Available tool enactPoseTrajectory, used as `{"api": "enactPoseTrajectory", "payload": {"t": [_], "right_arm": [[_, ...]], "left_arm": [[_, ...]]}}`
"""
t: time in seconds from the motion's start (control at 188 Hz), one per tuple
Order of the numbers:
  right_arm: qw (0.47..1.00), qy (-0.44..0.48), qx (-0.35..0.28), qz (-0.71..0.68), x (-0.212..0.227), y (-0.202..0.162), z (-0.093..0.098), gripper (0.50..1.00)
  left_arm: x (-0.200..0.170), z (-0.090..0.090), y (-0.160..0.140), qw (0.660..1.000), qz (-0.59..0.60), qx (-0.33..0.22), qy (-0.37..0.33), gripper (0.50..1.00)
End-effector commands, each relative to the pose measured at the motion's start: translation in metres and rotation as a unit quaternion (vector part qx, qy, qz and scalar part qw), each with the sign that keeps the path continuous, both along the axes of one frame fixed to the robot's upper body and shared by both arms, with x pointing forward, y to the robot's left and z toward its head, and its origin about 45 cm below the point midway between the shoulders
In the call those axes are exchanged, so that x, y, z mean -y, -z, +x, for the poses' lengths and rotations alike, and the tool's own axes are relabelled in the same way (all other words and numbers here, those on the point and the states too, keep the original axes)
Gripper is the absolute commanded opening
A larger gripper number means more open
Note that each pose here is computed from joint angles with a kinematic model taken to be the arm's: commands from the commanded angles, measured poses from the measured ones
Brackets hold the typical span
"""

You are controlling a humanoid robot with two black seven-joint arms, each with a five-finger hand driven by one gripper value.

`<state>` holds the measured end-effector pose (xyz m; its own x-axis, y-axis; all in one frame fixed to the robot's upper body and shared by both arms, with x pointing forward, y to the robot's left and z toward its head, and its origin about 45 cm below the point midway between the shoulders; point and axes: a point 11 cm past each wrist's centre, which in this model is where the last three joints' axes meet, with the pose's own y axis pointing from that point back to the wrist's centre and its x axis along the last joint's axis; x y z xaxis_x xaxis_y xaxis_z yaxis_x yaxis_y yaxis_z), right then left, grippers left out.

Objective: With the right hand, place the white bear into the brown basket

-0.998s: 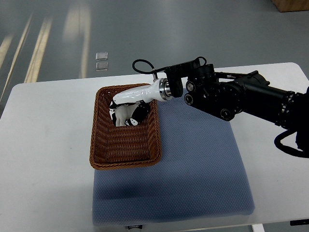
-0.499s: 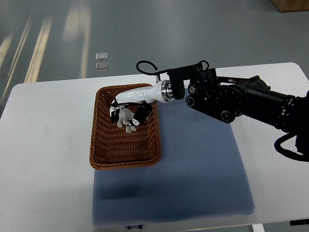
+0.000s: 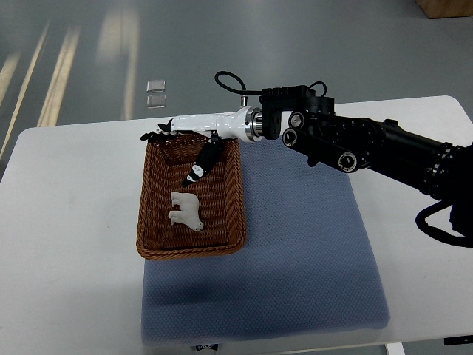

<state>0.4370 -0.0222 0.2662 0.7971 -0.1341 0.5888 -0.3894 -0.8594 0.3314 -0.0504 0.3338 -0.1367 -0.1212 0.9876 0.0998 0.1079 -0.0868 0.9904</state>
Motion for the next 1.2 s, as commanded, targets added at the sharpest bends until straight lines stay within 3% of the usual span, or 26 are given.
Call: {"api": "enactPoseTrajectory", "payload": {"t": [0.0,0.149,0.308,0.52,0.887,1.194], "right_arm": [[0.997,0.034,-0.051,0.039,0.001,-0.008,0.005,0.911],[0.986,0.062,-0.116,0.106,0.003,-0.008,0.005,0.911],[0.954,0.136,-0.19,0.189,0.054,-0.003,0.021,0.911],[0.888,0.213,-0.28,0.295,0.1,0.016,0.026,0.913],[0.806,0.327,-0.315,0.38,0.168,0.063,0.032,0.913],[0.766,0.391,-0.343,0.377,0.194,0.09,0.028,0.913]], "left_arm": [[0.0,0.0,0.0,1.0,0.0,0.0,0.0,1.0],[0.0,0.0,0.0,1.0,0.0,0.0,0.0,1.0],[0.0,0.0,0.0,1.0,0.0,0.0,0.0,1.0],[0.0,0.0,0.0,1.0,0.0,0.0,0.0,1.0],[0.0,0.0,0.0,1.0,0.0,0.0,0.0,1.0],[0.0,0.0,0.0,1.0,0.0,0.0,0.0,1.0]]}}
